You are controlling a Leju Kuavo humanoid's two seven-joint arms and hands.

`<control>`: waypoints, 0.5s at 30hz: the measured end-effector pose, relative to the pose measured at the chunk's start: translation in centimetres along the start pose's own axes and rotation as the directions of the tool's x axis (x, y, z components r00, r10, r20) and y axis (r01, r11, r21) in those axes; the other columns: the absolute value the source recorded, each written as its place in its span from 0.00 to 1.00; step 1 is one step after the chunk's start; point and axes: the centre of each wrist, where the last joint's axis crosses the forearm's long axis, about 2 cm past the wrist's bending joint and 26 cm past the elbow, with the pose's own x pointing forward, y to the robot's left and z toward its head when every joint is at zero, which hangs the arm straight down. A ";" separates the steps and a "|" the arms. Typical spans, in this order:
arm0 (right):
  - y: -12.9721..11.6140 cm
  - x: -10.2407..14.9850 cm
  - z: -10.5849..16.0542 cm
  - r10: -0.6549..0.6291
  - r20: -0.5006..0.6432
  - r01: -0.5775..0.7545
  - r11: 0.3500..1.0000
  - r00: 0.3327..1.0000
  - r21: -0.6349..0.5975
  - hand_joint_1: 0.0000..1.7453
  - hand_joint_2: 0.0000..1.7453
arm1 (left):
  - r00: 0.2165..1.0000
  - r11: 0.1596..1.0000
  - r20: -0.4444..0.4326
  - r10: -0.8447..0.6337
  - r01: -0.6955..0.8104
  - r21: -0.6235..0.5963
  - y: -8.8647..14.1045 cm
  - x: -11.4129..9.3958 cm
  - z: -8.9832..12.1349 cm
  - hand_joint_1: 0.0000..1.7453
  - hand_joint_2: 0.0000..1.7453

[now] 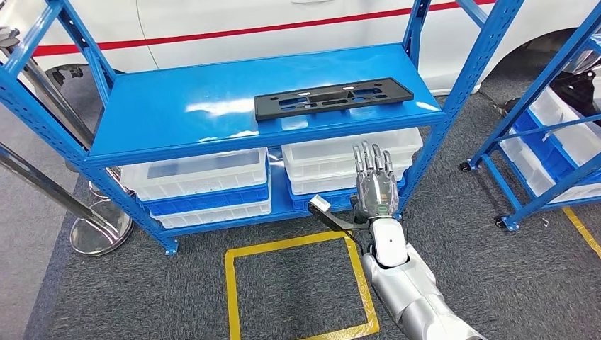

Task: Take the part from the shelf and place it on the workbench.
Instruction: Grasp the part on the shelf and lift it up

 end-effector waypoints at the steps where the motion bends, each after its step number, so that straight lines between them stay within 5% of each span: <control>1: 0.0 -0.1 -0.1 0.000 -0.003 0.000 1.000 1.000 -0.001 0.00 1.00 | 1.000 1.000 0.000 -0.002 0.002 0.000 0.0 0.0 0.0 0.00 0.00; 15: 0.1 -1.4 -0.1 0.003 -0.046 -0.002 1.000 0.999 0.004 0.00 1.00 | 1.000 1.000 0.005 -0.019 0.019 -0.009 -0.1 0.5 -0.1 0.00 0.00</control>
